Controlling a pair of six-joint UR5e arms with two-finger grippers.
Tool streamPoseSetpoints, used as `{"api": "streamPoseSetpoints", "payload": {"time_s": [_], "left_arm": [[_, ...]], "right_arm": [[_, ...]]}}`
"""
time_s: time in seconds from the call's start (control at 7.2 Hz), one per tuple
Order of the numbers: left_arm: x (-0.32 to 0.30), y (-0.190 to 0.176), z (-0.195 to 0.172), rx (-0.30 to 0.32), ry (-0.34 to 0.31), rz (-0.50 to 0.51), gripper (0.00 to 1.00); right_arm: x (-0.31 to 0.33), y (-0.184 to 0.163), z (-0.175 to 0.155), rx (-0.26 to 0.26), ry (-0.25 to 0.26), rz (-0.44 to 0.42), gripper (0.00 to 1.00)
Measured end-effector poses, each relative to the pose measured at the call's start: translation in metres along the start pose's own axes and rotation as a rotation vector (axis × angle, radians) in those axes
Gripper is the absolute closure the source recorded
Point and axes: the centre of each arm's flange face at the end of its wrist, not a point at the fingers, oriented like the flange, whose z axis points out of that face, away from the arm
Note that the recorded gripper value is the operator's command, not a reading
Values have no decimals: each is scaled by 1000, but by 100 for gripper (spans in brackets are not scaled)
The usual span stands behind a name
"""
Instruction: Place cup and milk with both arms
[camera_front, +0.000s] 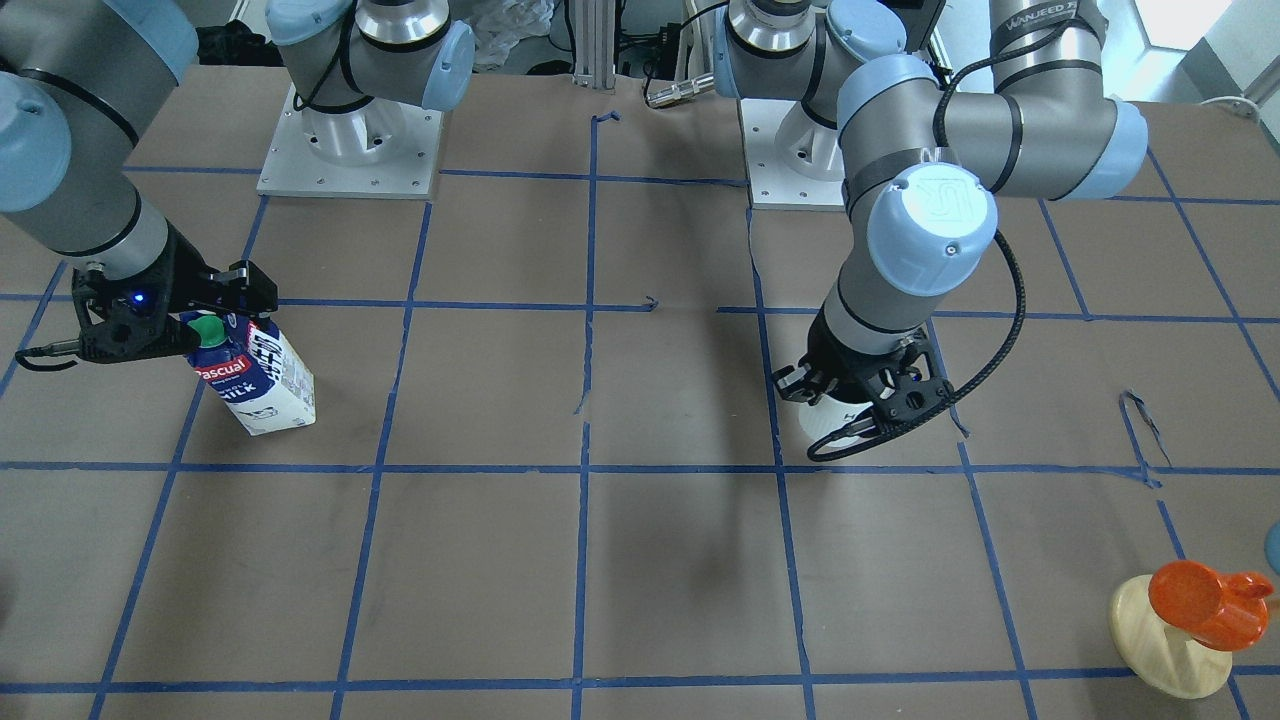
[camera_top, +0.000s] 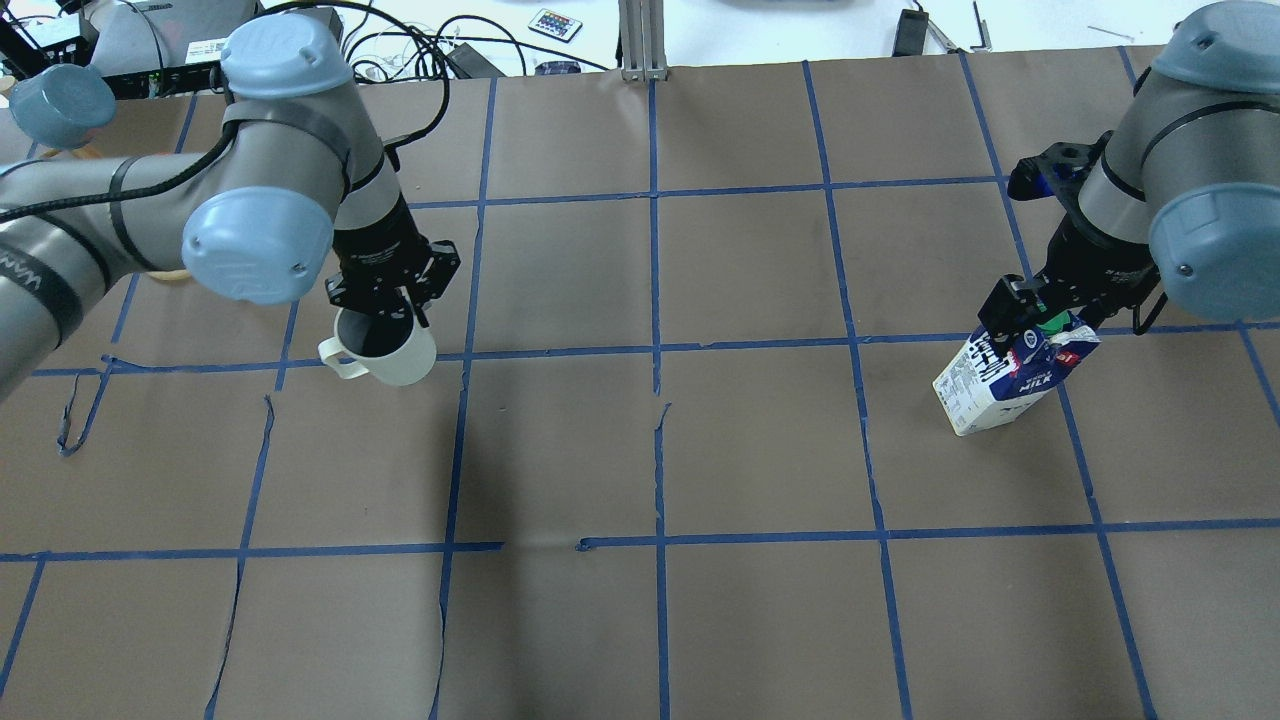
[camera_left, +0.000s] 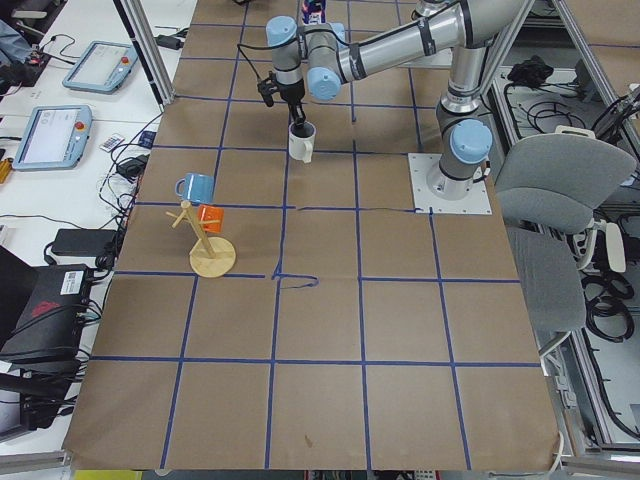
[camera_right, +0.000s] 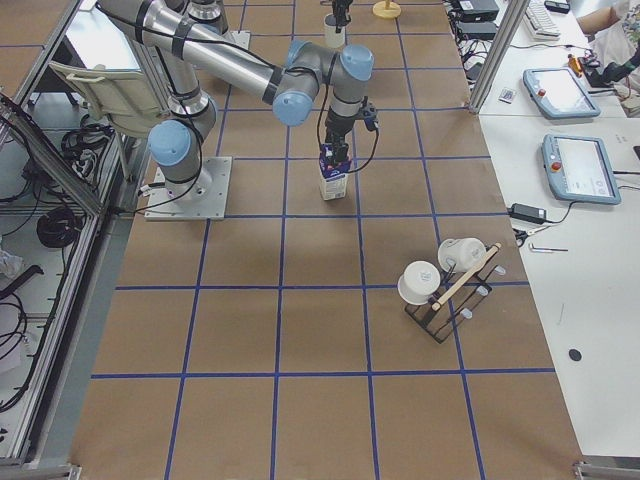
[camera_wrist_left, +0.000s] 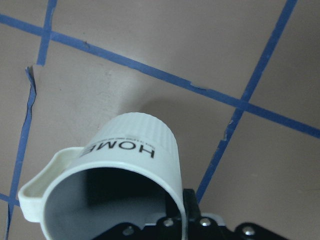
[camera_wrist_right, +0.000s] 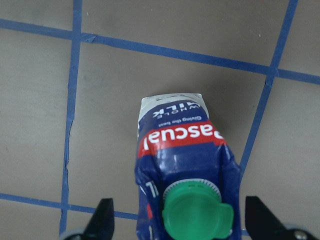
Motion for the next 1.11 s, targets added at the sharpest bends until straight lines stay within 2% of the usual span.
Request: {"api": "streamPoseSetpoints", "payload": {"time_s": [0.14, 0.42, 0.83, 0.97, 1.11], "left_arm": [[37, 3, -9, 4, 20, -20, 100], [99, 16, -11, -10, 66, -62, 100], [179, 33, 4, -15, 83, -108, 100], [204, 50, 12, -26, 69, -92, 100], [220, 70, 21, -63, 52, -69, 100]], "right_arm": [[1, -2, -1, 14, 4, -2, 68], [1, -3, -3, 28, 12, -4, 85], [6, -9, -20, 60, 33, 4, 83], [8, -13, -33, 82, 41, 9, 83], [10, -15, -42, 97, 45, 13, 81]]}}
